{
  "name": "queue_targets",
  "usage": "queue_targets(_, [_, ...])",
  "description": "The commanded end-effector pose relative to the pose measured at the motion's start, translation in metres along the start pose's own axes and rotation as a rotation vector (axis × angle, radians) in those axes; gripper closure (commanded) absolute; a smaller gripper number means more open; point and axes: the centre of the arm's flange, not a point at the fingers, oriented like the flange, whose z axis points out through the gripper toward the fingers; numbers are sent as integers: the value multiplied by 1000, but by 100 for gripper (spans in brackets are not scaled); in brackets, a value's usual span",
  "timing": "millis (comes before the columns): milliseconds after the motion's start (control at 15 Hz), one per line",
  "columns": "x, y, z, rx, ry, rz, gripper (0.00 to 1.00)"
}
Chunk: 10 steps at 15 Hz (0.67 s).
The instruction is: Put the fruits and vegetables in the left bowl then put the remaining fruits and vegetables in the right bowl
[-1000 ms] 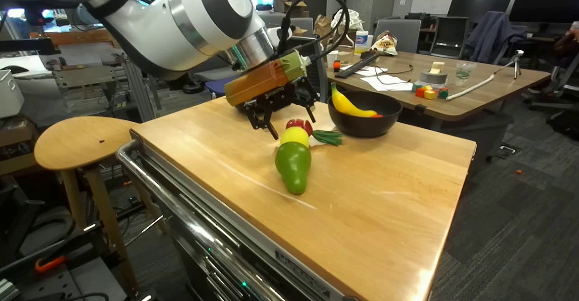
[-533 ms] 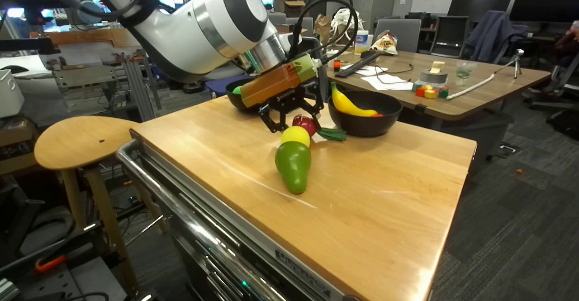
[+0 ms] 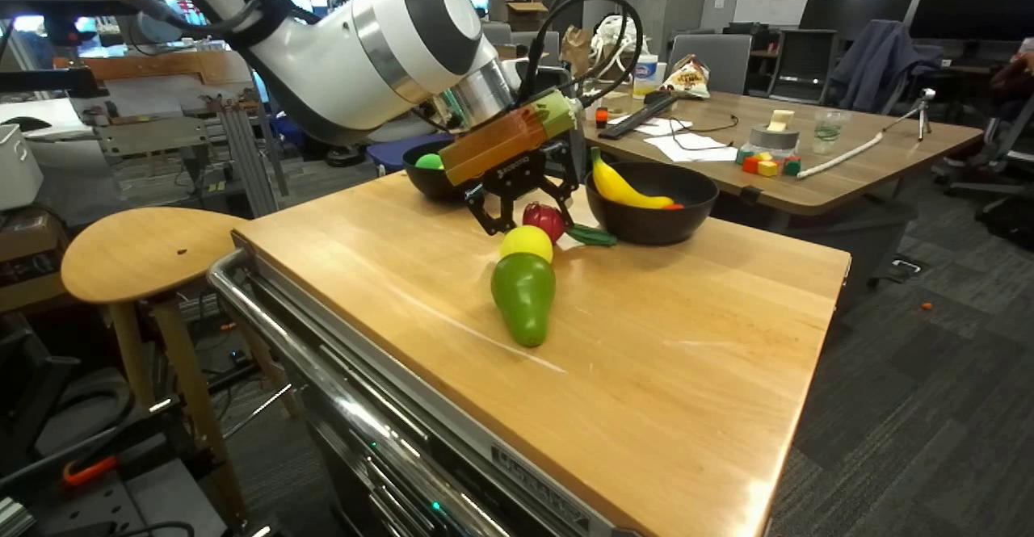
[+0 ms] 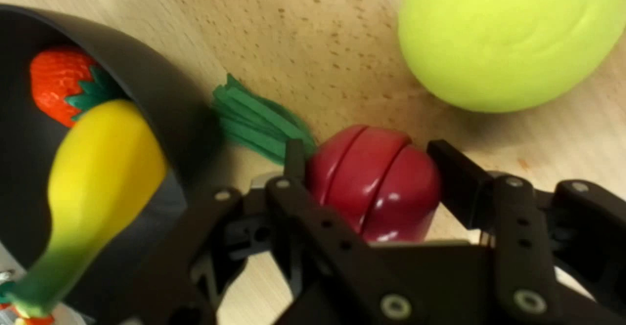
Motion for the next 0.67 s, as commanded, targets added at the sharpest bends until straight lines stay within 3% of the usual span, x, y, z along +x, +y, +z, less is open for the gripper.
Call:
queue_targets(0, [-7, -16, -32, 56, 61, -146, 62])
queue_targets(267, [-1, -26, -83, 52, 159, -257, 62])
queue_targets(600, [30, 16, -153, -28, 253, -128, 62])
